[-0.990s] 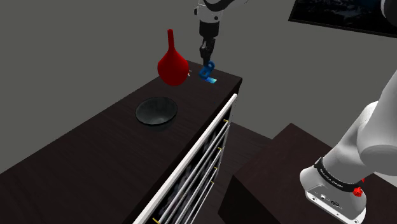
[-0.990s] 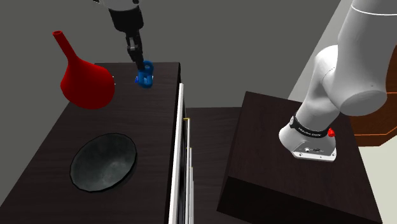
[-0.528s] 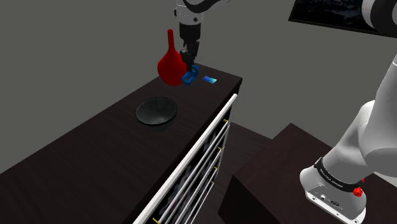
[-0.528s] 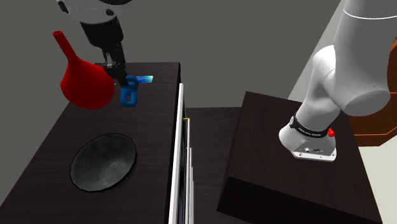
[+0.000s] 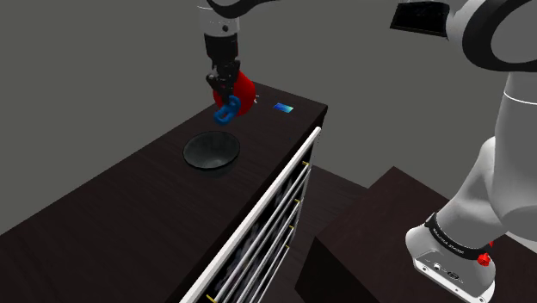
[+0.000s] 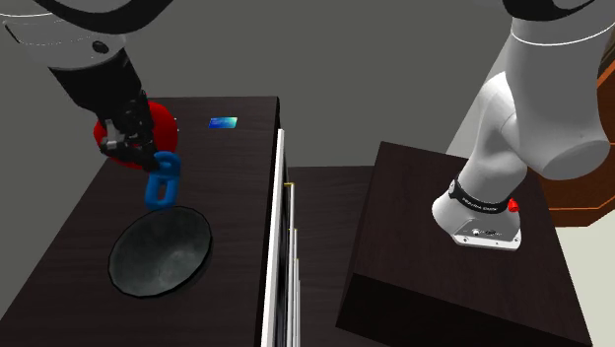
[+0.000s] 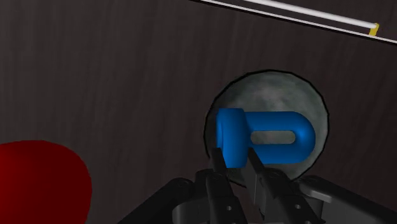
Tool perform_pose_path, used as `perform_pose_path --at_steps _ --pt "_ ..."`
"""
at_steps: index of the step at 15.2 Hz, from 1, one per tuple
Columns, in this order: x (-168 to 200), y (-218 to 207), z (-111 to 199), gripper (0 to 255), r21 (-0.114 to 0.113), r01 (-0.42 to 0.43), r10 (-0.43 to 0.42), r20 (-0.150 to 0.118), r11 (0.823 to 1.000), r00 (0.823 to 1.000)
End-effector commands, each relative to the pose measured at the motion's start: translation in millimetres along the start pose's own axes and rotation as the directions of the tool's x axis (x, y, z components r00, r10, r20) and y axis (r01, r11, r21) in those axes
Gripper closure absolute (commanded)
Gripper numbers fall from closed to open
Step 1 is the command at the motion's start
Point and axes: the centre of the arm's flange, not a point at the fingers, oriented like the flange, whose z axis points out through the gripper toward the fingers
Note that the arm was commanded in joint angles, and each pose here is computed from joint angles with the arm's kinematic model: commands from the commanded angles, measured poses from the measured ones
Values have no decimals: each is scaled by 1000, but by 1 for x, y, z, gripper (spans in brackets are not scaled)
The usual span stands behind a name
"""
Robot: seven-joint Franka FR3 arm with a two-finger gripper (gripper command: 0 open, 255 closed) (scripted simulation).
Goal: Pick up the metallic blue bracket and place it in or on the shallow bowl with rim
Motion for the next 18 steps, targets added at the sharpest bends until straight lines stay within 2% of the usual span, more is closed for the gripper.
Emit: perform_pose_path --at_steps 1,2,18 --pt "15 -22 -2 255 0 -1 1 0 1000 1000" --pt "27 -40 -3 255 0 -1 1 0 1000 1000" --pt "26 -40 81 255 0 -1 1 0 1000 1000"
